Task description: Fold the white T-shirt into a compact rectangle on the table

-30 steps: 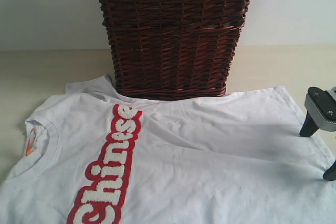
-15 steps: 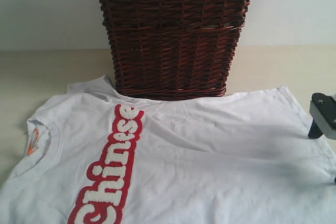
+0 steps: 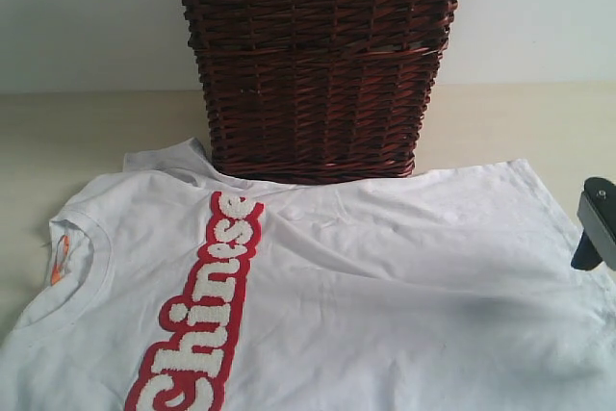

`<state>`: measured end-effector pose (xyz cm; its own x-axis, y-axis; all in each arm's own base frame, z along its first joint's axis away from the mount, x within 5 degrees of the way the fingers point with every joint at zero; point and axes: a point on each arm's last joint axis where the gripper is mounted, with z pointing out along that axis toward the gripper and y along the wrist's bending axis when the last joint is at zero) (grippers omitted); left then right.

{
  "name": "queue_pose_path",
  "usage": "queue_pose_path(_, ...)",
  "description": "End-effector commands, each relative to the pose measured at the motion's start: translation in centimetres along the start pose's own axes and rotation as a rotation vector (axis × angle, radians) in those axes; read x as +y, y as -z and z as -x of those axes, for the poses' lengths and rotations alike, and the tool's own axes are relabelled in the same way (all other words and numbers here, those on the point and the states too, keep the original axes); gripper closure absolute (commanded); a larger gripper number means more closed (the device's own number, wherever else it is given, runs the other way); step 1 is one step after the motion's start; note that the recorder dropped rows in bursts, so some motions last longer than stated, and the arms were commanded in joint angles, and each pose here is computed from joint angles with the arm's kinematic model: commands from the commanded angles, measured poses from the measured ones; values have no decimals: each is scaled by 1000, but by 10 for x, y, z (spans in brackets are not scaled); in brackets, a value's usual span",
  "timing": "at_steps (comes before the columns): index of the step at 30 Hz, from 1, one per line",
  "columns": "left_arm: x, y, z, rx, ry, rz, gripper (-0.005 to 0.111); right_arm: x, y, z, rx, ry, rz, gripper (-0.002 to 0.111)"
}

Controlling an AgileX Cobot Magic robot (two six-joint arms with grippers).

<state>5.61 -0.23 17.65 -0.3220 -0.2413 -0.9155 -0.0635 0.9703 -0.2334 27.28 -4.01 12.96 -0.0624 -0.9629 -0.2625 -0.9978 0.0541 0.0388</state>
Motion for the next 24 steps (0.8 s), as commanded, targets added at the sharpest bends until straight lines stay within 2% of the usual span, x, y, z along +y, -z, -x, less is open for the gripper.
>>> queue_pose_path(1, -1, 0, 1, -3, 0, -5, 107, 8, -10, -4, 24, 23, -45, 3)
queue_pose_path(10, -1, 0, 1, -3, 0, -5, 107, 3, -11, -7, 63, 29, -117, 3)
queue_pose_path(17, -1, 0, 1, -3, 0, -5, 107, 2, -25, -17, 62, 3, -75, 3)
queue_pose_path(24, -1, 0, 1, -3, 0, -5, 107, 9, -37, -24, 72, -3, 26, 4)
